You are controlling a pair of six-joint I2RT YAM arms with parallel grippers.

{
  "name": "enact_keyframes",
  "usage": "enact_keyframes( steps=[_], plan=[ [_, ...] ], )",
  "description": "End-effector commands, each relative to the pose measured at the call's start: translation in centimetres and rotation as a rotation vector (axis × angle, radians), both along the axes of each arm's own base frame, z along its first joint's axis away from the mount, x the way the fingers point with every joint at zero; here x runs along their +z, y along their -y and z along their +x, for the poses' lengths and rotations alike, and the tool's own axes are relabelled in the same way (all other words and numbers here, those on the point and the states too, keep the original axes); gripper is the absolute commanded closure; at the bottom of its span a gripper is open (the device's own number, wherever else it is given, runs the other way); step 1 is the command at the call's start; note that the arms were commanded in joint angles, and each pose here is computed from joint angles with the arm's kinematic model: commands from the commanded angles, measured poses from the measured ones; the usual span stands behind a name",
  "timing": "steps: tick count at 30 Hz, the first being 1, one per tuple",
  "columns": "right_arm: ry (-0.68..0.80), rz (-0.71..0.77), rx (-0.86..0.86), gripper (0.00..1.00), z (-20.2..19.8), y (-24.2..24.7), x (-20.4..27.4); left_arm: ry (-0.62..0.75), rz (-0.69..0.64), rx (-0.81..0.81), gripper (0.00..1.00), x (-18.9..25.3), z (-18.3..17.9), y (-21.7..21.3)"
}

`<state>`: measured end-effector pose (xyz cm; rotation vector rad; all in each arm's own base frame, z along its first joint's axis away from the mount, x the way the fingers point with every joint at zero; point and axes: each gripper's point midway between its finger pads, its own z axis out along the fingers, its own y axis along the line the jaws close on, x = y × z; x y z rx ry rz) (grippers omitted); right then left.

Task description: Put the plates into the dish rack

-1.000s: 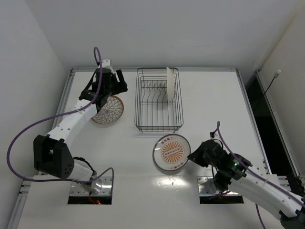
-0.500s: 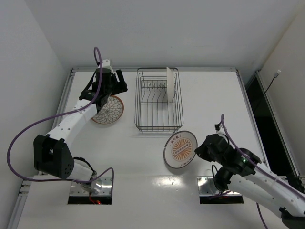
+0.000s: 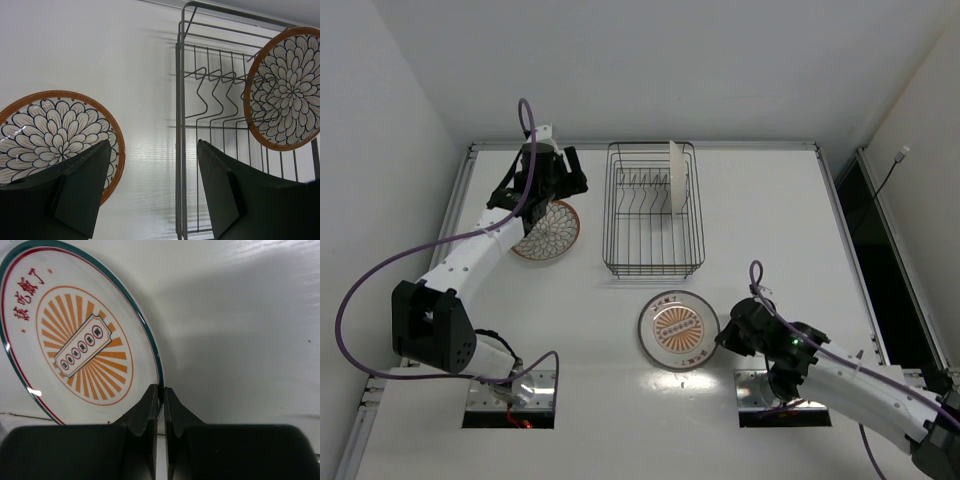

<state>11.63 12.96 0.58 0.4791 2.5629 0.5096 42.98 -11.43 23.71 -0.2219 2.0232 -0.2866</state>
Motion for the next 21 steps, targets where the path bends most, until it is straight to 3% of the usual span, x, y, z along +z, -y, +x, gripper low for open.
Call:
enact_keyframes(
  steps=[1, 2, 5, 7, 8, 9, 11, 21],
  plan=[
    [0.002, 0.084, 0.000, 0.97, 0.1, -1.5, -0.3, 0.039, -0.002, -0.006, 0.33, 0.9, 0.5, 0.2],
    [-0.009, 0.078, -0.007, 0.92, -0.1, -1.3, -1.2, 0.039, -0.002, -0.006, 0.33, 0.9, 0.5, 0.2],
    [-0.034, 0.102, -0.019, 0.86, -0.6, -1.3, -2.4, 0.039, -0.002, -0.006, 0.33, 0.9, 0.5, 0.2],
    [-0.034, 0.144, -0.039, 0.72, -0.7, -1.7, -2.8, 0.039, -0.002, -0.006, 0.33, 0.9, 0.5, 0.2],
    [-0.034, 0.145, -0.039, 0.72, -0.7, -1.6, -3.0, 0.039, -0.002, -0.006, 0.33, 0.9, 0.5, 0.2],
    [-0.036, 0.150, -0.046, 0.64, -0.8, -1.5, -3.1, 0.039, -0.002, -0.006, 0.33, 0.9, 0.5, 0.2],
    [-0.029, 0.169, -0.055, 0.58, -0.8, -1.6, -3.4, 0.039, -0.002, -0.006, 0.33, 0.9, 0.5, 0.2],
    [-0.034, 0.273, -0.075, 0.56, -1.1, -2.3, -5.1, 0.039, -0.002, -0.006, 0.33, 0.9, 0.5, 0.2]
  ],
)
